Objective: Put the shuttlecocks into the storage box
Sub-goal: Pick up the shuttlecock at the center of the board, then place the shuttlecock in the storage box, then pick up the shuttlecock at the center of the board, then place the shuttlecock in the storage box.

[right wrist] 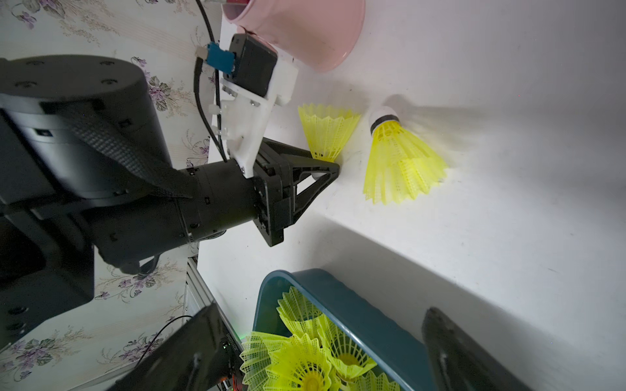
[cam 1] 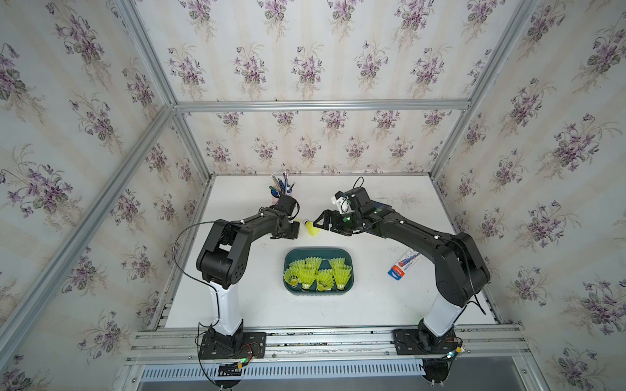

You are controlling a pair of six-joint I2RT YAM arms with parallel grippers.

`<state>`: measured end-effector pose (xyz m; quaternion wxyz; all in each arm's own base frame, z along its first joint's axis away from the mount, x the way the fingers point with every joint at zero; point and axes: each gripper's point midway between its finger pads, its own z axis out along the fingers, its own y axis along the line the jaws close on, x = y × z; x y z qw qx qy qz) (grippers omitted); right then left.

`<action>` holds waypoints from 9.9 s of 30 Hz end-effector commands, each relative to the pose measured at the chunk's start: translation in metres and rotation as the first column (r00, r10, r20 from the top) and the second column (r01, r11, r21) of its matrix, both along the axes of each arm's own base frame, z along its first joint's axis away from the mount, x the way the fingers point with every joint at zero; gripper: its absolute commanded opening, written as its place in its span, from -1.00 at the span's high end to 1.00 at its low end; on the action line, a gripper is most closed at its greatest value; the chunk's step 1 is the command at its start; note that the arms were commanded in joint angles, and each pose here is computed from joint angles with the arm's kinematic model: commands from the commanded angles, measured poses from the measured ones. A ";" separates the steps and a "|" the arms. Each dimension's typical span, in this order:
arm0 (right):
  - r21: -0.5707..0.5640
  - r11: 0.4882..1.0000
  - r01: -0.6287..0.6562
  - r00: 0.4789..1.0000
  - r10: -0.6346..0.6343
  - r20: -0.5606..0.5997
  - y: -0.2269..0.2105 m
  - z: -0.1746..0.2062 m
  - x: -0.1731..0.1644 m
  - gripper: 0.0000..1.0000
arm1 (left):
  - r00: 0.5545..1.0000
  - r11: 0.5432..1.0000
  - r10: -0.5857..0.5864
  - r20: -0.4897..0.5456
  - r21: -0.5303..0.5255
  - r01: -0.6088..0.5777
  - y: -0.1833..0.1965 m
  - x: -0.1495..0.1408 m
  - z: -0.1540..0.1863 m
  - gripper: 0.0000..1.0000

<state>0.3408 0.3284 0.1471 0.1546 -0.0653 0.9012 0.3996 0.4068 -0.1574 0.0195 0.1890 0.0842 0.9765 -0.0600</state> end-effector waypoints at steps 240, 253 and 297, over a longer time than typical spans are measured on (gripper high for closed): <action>-0.219 0.934 0.282 0.959 -0.278 0.051 -0.046 0.019 -0.063 0.69 | 0.997 0.887 -0.063 -0.043 -0.461 0.037 -0.043 -0.178 0.167 -0.77; -0.225 0.958 0.180 0.983 -0.169 0.067 -0.038 0.007 -0.152 0.70 | 0.995 0.888 -0.064 0.077 -0.451 0.092 -0.040 -0.233 0.166 -0.83; -0.331 0.940 0.083 0.996 -0.083 0.013 -0.014 -0.046 -0.177 0.30 | 0.987 0.892 -0.129 0.093 -0.425 0.156 -0.069 -0.259 0.146 -0.85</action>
